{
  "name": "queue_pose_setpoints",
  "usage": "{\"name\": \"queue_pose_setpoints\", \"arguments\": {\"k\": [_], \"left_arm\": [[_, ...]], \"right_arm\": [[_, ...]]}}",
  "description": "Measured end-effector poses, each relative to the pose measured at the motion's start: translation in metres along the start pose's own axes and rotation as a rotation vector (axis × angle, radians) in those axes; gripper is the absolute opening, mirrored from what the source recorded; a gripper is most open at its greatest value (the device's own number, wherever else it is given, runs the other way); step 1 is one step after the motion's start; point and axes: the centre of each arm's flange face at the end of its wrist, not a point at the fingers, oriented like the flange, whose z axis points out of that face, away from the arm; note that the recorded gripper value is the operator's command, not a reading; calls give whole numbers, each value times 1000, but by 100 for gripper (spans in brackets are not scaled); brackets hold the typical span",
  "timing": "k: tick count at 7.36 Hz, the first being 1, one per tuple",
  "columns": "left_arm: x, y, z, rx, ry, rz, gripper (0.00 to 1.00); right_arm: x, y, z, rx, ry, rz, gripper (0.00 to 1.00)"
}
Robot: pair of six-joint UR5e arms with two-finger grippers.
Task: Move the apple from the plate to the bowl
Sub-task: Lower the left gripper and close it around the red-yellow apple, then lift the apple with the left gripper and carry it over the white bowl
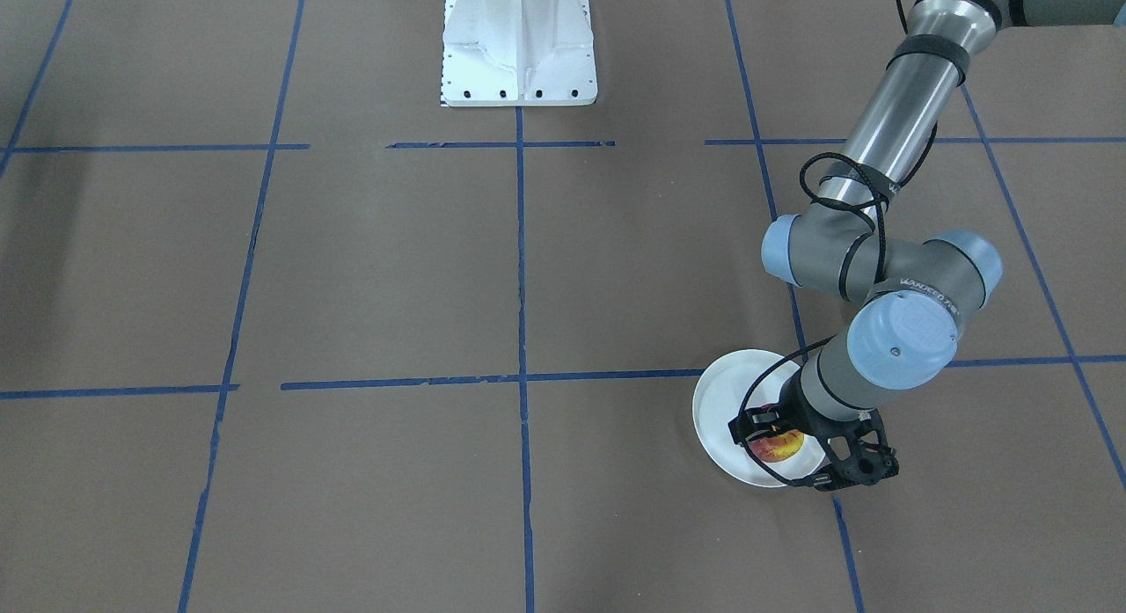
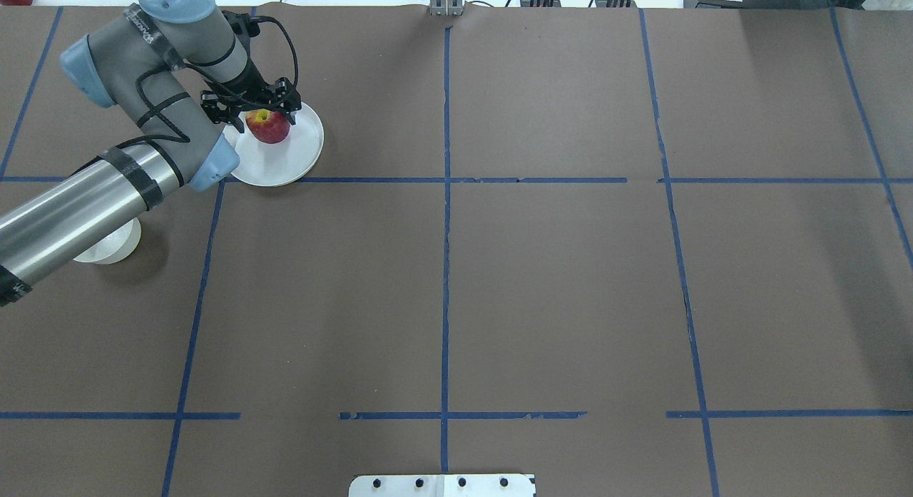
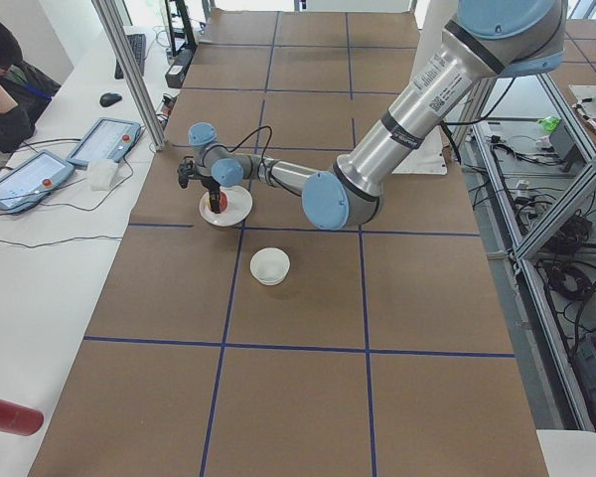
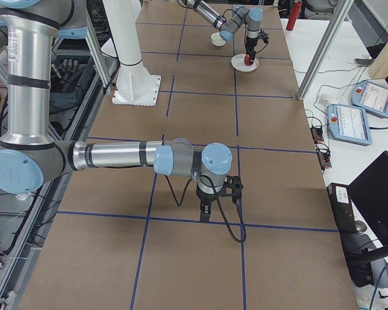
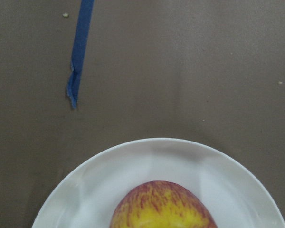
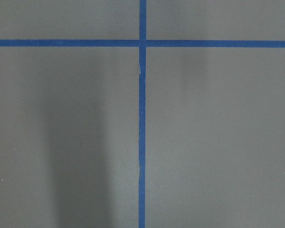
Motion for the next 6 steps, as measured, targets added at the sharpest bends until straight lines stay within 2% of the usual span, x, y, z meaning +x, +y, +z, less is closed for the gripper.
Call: {"name": "queue_pose_setpoints", "arguments": {"k": [1,2,3,5,6], "left_arm": [[1,0,1,9,-1,4,14],[2,0,0,14,1,9,0],[3,-3,-9,24,11,12,0],[-17,-14,-64,34,41,14,0],[-35,-9,-90,37,40,43,0]], "right_arm": [[0,0,0,0,0,0,100],[0,0,0,0,0,1,100],[0,0,0,0,0,1,100],[0,0,0,0,0,1,100],[0,0,0,1,0,1,100]]}}
